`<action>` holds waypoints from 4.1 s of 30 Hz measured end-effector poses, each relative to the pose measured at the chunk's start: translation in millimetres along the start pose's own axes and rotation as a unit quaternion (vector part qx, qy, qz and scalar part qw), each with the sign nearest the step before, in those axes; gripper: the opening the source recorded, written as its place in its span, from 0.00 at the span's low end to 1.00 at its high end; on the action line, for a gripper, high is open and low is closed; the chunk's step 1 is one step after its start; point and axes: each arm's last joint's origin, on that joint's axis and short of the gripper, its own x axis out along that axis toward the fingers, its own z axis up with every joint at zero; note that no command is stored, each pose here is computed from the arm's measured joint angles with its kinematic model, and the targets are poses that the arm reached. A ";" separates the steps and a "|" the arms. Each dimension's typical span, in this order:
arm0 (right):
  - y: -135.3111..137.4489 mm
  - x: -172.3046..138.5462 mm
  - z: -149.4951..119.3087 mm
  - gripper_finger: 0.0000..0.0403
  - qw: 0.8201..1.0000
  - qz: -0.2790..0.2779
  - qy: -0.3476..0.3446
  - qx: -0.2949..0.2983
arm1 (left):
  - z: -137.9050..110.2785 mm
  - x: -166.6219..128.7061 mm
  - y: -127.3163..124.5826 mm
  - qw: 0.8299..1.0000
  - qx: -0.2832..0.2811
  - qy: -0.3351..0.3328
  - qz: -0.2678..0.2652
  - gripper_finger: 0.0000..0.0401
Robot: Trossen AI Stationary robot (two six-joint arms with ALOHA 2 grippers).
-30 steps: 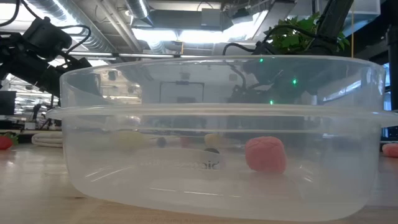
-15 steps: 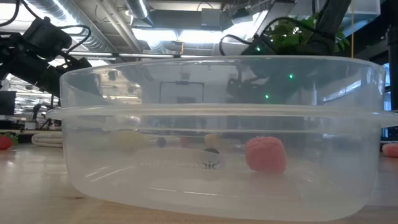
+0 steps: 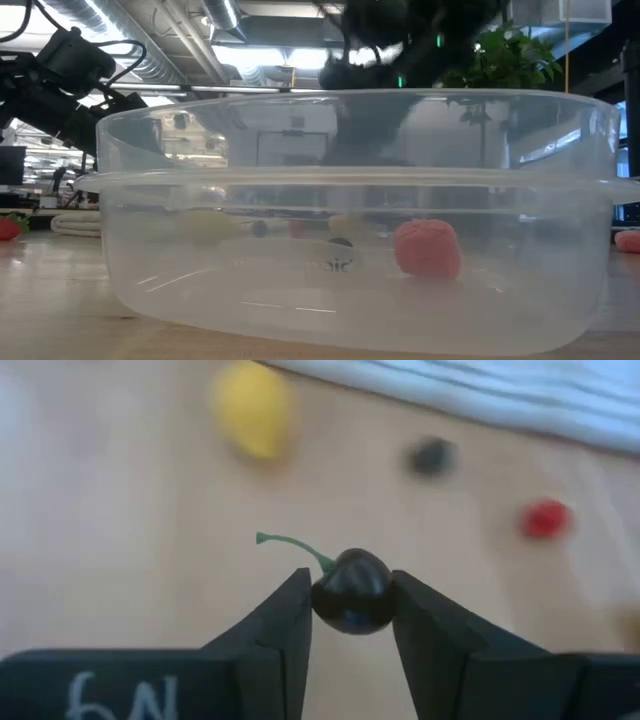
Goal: Pick and placing Produce into tupperware
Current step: Put the top black cherry into the transparent bin, then put the top peach into the transparent bin
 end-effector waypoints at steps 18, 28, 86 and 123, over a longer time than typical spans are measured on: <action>129.5 -32.8 9.6 0.31 0.986 0.156 -0.053 -0.025 | 0.1 0.0 0.0 1.000 -0.002 0.000 0.000 0.62; 166.4 5.1 -23.0 0.31 0.983 0.181 -0.028 -0.026 | 0.0 0.0 0.0 1.000 -0.002 0.000 0.000 0.62; 138.5 -38.1 11.1 0.40 0.979 0.189 -0.066 -0.024 | 0.0 0.0 0.0 1.000 -0.004 0.000 0.000 0.62; -158.0 -92.3 -59.0 0.40 0.953 -0.153 0.146 0.216 | -0.1 0.0 -0.2 1.000 -0.004 0.001 -0.004 0.62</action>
